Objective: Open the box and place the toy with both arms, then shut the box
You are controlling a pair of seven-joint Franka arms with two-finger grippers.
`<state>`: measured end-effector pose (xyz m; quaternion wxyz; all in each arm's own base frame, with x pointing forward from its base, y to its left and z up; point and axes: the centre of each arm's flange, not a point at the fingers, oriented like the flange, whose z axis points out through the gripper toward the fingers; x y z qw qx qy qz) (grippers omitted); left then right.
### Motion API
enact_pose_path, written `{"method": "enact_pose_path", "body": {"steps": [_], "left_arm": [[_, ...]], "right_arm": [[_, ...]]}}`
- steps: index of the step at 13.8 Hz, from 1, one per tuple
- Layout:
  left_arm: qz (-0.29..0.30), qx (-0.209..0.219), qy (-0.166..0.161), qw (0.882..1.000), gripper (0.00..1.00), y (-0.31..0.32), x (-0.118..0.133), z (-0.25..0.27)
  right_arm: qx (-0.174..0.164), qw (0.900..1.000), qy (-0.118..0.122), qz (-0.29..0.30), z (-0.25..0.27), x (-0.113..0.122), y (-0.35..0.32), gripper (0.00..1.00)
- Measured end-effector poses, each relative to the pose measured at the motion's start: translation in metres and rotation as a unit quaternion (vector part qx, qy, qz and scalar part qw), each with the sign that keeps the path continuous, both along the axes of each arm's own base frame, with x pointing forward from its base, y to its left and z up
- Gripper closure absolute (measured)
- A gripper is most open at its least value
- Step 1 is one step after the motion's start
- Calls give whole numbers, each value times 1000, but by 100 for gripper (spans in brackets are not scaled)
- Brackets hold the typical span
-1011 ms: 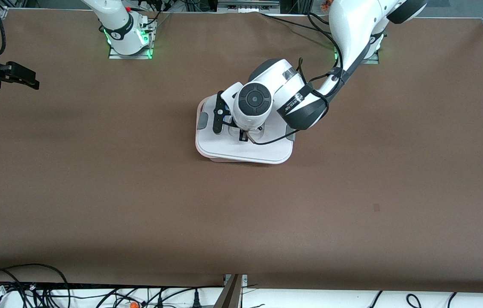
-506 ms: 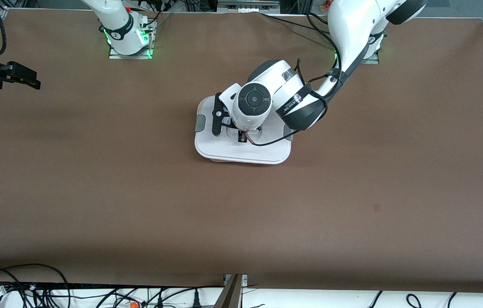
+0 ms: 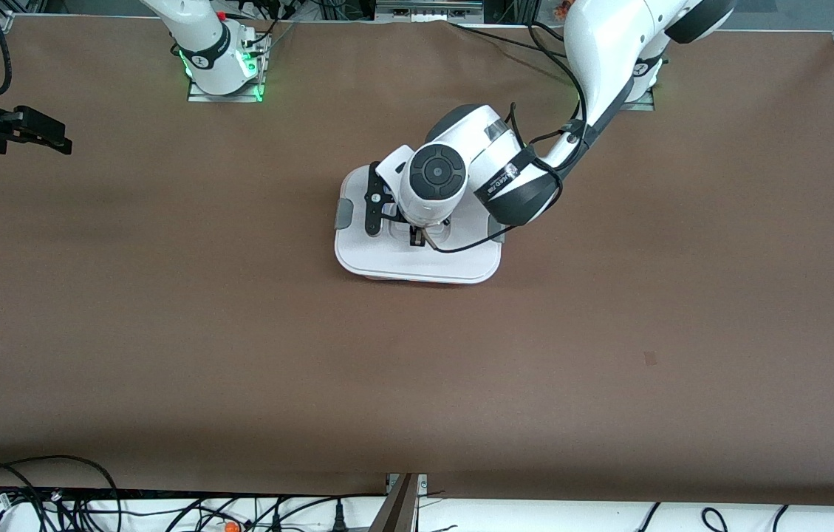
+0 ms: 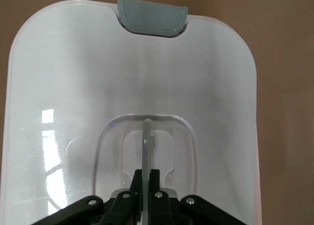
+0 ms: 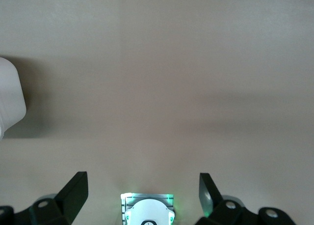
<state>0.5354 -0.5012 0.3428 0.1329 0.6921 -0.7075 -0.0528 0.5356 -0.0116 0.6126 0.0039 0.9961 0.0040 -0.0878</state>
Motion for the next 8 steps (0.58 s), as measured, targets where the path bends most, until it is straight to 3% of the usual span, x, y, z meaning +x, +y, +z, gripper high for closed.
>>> {"method": "enact_pose_path", "body": {"steps": [8], "left_arm": [[-5, 8, 8, 1000, 93, -1, -5, 2]], "right_arm": [[0, 1000, 0, 0, 0, 0, 0, 0]]}}
